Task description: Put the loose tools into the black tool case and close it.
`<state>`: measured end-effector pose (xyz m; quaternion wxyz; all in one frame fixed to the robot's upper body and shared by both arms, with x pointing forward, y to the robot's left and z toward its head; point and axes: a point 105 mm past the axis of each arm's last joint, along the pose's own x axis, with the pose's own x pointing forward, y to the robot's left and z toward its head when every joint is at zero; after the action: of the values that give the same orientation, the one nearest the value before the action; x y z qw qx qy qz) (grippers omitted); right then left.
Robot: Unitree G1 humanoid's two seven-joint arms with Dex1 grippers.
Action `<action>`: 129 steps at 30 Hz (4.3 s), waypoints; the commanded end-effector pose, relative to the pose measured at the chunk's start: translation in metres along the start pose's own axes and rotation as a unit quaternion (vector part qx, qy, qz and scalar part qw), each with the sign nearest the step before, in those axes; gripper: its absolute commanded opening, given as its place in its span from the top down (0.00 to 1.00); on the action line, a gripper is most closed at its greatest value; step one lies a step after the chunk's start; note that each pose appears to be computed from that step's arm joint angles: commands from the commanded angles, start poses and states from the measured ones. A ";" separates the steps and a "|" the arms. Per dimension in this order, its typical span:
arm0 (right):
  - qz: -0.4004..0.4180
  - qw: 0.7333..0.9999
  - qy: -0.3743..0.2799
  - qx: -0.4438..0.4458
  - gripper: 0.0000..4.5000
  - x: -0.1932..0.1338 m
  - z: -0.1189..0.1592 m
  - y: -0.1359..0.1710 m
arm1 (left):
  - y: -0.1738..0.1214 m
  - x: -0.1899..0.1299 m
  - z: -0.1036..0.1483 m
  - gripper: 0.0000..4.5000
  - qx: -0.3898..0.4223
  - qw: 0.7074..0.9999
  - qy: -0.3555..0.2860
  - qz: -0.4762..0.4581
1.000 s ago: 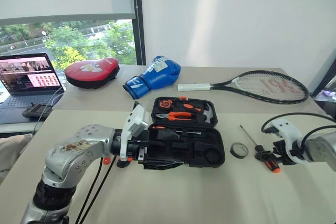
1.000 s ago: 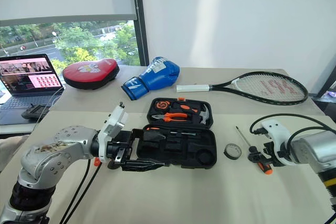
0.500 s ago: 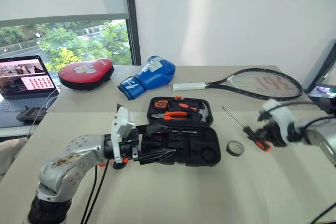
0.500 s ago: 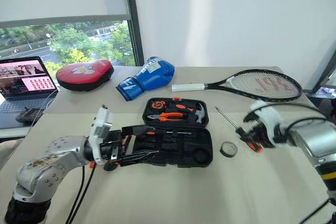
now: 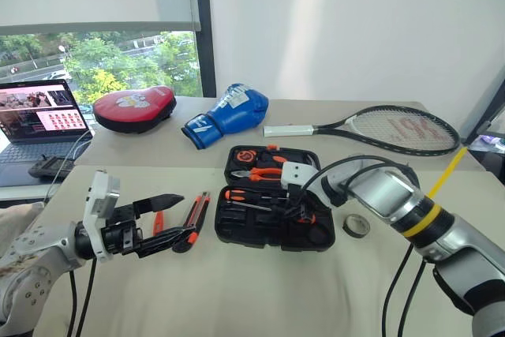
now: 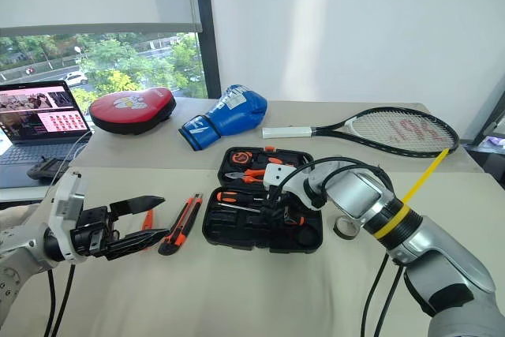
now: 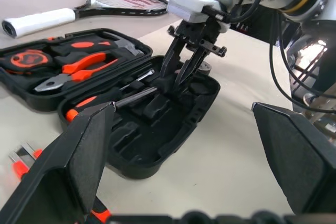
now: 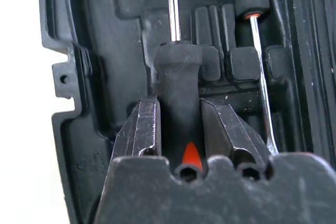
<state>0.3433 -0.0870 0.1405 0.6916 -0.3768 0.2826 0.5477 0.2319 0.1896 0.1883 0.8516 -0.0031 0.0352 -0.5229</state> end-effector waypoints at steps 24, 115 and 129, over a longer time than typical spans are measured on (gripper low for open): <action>-0.007 0.997 0.068 -0.033 0.82 -0.002 -0.026 -0.037 | -0.021 0.009 0.014 0.00 0.037 0.999 -0.013 -0.006; -0.148 0.906 -0.396 0.037 0.00 -0.121 0.013 0.129 | 0.062 0.130 -0.028 0.90 0.237 0.917 0.232 -0.221; -0.188 0.907 -0.370 0.070 0.00 -0.118 0.009 0.142 | 0.072 0.150 -0.043 0.90 0.224 0.891 0.322 -0.229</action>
<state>0.1802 -0.1291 0.2023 0.8634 -0.1289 -0.0137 0.4876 0.3627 0.0914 0.1292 0.6351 0.3345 0.1903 -0.6697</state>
